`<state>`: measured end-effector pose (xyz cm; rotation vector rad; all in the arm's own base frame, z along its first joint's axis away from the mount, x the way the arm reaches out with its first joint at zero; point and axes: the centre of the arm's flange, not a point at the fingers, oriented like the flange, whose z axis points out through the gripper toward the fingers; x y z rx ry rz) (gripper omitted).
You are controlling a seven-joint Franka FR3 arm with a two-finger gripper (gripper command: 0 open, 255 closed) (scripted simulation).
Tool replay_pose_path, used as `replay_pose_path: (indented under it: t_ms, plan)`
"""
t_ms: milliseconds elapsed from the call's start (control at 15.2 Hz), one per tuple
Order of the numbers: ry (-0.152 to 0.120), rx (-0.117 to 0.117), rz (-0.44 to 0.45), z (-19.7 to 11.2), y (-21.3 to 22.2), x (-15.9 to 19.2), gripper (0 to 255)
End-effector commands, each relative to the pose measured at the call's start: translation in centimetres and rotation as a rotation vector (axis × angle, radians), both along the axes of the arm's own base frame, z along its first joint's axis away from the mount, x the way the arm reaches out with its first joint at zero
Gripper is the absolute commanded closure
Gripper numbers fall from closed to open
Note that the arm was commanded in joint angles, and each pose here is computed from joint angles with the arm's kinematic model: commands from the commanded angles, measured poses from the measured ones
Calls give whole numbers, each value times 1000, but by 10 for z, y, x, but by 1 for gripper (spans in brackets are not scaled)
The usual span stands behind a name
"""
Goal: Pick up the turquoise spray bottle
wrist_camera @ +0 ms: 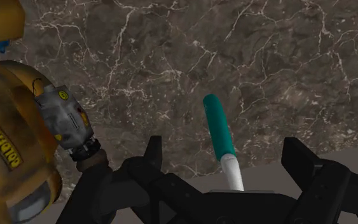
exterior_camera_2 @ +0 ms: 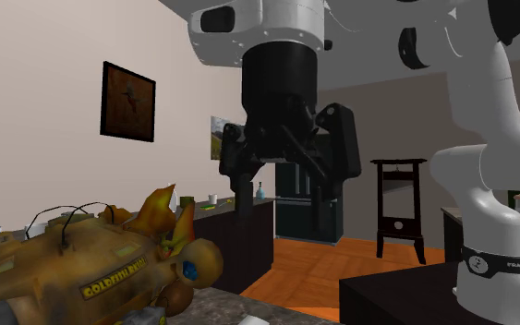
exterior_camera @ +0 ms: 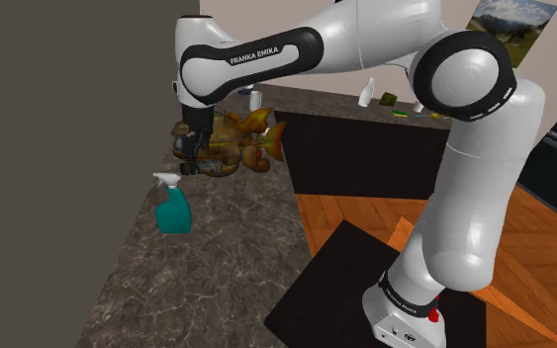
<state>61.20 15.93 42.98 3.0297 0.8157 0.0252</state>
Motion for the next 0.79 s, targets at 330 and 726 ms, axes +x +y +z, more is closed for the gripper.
replay_pose_path:
  t_ms: [330, 726]
  plan:
    - [23, -3, 112, -46, 56, 46, 0]
    - [23, -3, 112, -77, 56, 46, 0]
